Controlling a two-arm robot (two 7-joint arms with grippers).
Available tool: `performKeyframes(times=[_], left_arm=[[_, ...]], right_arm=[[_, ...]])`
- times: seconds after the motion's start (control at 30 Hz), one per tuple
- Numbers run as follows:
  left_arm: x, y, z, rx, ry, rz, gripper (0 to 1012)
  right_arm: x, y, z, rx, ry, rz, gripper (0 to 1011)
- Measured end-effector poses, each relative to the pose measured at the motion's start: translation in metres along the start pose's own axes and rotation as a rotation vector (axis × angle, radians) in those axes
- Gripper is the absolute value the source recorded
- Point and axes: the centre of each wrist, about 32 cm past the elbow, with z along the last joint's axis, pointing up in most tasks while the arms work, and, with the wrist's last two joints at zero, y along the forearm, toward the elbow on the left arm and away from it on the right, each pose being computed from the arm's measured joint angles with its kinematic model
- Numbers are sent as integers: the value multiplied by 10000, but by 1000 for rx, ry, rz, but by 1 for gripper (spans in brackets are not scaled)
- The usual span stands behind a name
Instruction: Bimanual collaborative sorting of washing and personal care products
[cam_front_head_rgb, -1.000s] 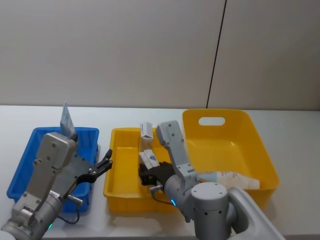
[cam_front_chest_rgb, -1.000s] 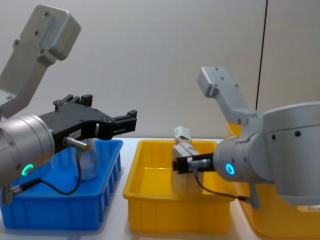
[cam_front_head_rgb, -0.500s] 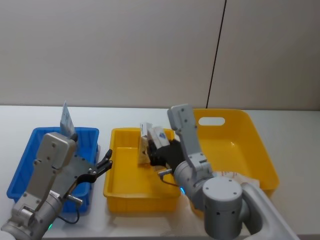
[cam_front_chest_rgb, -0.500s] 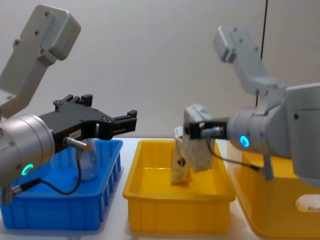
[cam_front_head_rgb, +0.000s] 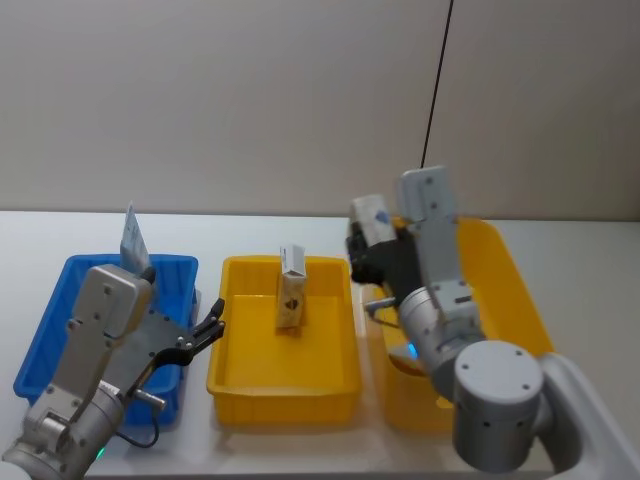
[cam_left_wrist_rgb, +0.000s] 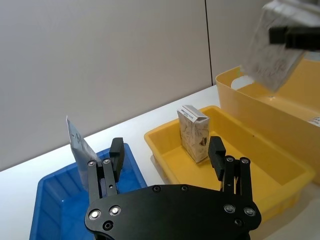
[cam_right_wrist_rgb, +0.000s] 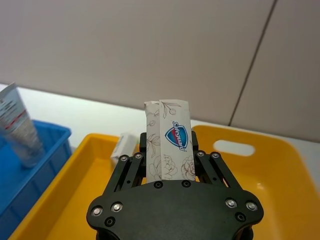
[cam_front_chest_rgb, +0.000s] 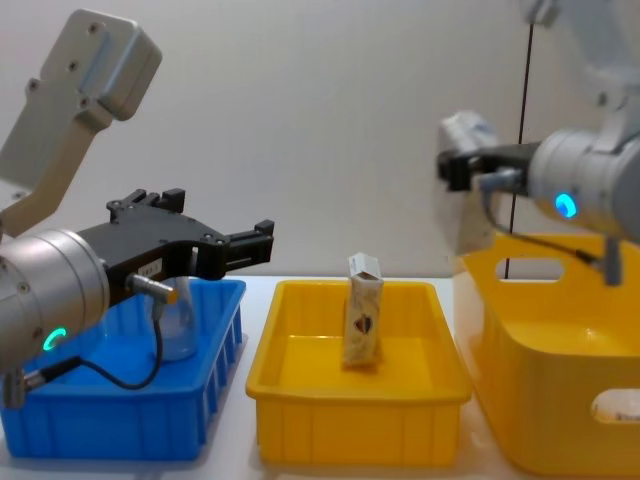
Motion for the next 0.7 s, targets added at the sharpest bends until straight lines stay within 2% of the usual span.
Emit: performKeyframes(times=[0.23,0.53,0.57,0.6,0.7], left_arm=[[0,0,0,0,0,0,1002],[0,0,0,0,0,0,1001],[0,0,0,0,0,0,1001],[0,0,0,0,0,0,1001],[0,0,0,0,0,0,1001]], right_arm=[[123,-99,90,17,-12,-84,367],[295,-200,149,-12,-9,-180,367],[325,-210,144,-18,-7,-192,423],[325,-210,144,-18,-7,-192,423],[385,-228,131,-26,-1,-210,545]])
